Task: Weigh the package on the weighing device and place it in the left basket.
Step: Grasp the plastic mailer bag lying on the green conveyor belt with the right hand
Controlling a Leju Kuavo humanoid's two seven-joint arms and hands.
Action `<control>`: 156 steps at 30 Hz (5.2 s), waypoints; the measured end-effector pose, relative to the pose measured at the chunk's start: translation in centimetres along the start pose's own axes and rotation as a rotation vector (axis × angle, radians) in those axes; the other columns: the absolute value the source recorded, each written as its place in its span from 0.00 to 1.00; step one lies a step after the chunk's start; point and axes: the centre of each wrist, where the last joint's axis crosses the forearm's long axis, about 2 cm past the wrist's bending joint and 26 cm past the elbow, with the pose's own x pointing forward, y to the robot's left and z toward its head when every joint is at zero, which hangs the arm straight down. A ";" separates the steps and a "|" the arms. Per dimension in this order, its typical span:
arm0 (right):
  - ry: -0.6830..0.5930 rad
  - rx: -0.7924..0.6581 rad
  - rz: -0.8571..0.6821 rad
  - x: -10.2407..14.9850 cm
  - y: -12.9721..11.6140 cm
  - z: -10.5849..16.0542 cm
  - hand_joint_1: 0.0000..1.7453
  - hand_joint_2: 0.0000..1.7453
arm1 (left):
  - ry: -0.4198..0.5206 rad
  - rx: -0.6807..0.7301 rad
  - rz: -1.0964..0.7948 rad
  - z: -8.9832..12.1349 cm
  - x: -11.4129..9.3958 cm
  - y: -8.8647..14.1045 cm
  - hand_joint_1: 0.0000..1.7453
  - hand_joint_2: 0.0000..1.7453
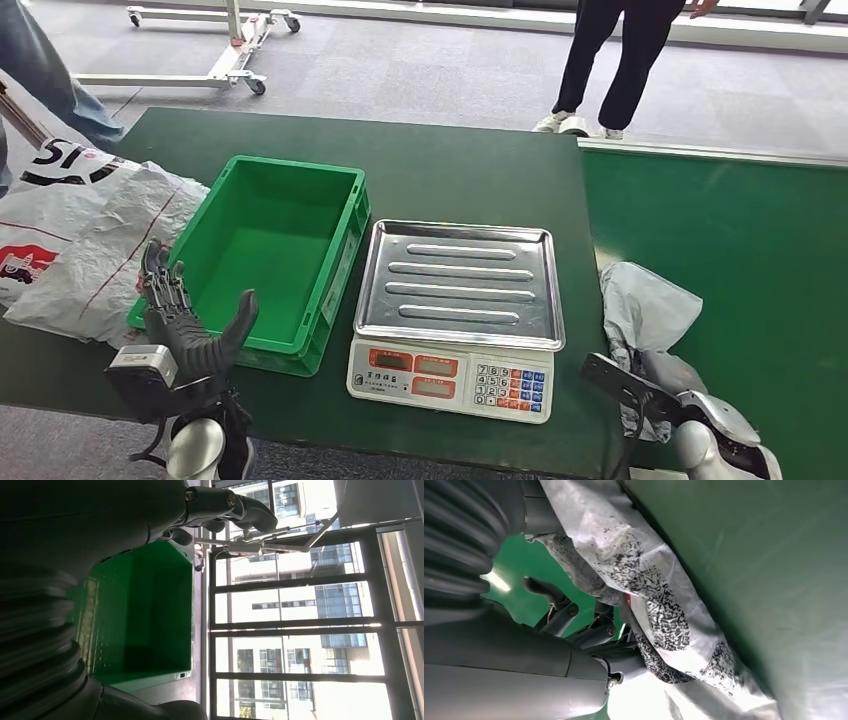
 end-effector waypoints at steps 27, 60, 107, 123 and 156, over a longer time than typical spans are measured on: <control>0.109 -1.382 0.207 9.2 -15.1 5.4 1.00 1.00 | -0.035 0.058 -0.027 0.9 1.3 0.8 0.00 1.00; -0.119 -1.374 0.461 7.4 -21.5 -2.9 0.00 1.00 | -0.007 0.051 0.026 0.5 0.3 -0.5 0.00 1.00; 0.473 -0.493 0.014 -2.6 -18.6 -8.1 0.00 1.00 | -0.016 0.008 0.006 -0.3 -0.5 -0.5 0.00 1.00; 0.373 -0.217 -0.082 -0.3 -14.4 -9.0 0.00 1.00 | -0.033 0.044 -0.053 -0.6 -0.1 0.8 0.00 1.00; 0.288 0.022 -0.041 -1.0 -7.3 -8.1 1.00 1.00 | 0.013 -0.002 -0.074 -0.4 -0.4 1.0 0.00 1.00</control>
